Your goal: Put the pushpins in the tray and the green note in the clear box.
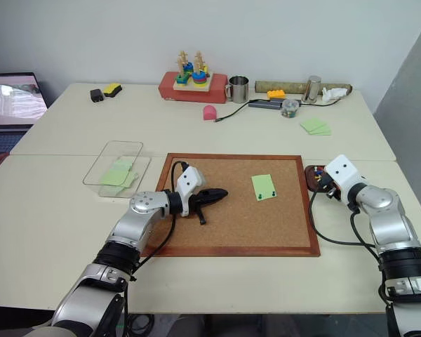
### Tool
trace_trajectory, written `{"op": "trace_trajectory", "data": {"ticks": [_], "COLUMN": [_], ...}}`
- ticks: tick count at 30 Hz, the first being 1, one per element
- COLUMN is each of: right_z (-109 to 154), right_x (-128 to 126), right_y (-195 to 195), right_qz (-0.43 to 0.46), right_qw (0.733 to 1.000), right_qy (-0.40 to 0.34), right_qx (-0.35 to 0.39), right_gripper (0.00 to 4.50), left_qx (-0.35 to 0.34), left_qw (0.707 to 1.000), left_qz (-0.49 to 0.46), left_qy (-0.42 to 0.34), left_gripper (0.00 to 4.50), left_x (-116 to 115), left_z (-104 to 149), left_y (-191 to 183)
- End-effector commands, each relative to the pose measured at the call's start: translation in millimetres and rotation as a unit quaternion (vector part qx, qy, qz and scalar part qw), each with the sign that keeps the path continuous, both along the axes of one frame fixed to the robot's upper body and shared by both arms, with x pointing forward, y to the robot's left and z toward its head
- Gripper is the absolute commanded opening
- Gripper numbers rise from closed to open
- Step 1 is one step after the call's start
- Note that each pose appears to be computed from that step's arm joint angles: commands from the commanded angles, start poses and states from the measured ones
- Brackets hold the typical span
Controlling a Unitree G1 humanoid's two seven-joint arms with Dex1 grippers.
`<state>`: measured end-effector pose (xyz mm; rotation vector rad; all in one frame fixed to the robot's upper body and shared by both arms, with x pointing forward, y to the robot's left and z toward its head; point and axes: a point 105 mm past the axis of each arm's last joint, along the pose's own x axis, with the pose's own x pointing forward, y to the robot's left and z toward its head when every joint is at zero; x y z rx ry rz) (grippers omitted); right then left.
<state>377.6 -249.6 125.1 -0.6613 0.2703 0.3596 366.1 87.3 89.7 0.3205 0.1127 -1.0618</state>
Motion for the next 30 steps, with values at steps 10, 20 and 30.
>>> {"op": "trace_trajectory", "data": {"ticks": [10, 20, 30], "right_z": [65.9, 47.9, 18.2], "right_x": [-27.2, -47.4, -49.6], "right_y": [29.6, 72.2, 118.7], "right_qz": [0.091, 0.162, 0.223], "right_qw": [0.99, 0.977, 0.966], "right_qy": [-0.045, -0.012, 0.017], "right_qx": [0.097, 0.137, 0.132], "right_gripper": [2.07, 2.07, 2.07], "left_qx": [0.02, 0.023, 0.024], "left_qw": [1.0, 1.0, 1.0], "left_qz": [-0.003, -0.005, -0.008], "left_qy": [0.017, 0.02, 0.019], "left_gripper": [0.0, 0.0, 0.0], "left_x": [-2.9, -3.3, -2.3], "left_z": [-10.2, -10.2, -9.2], "left_y": [2.6, 4.2, 3.2]}}
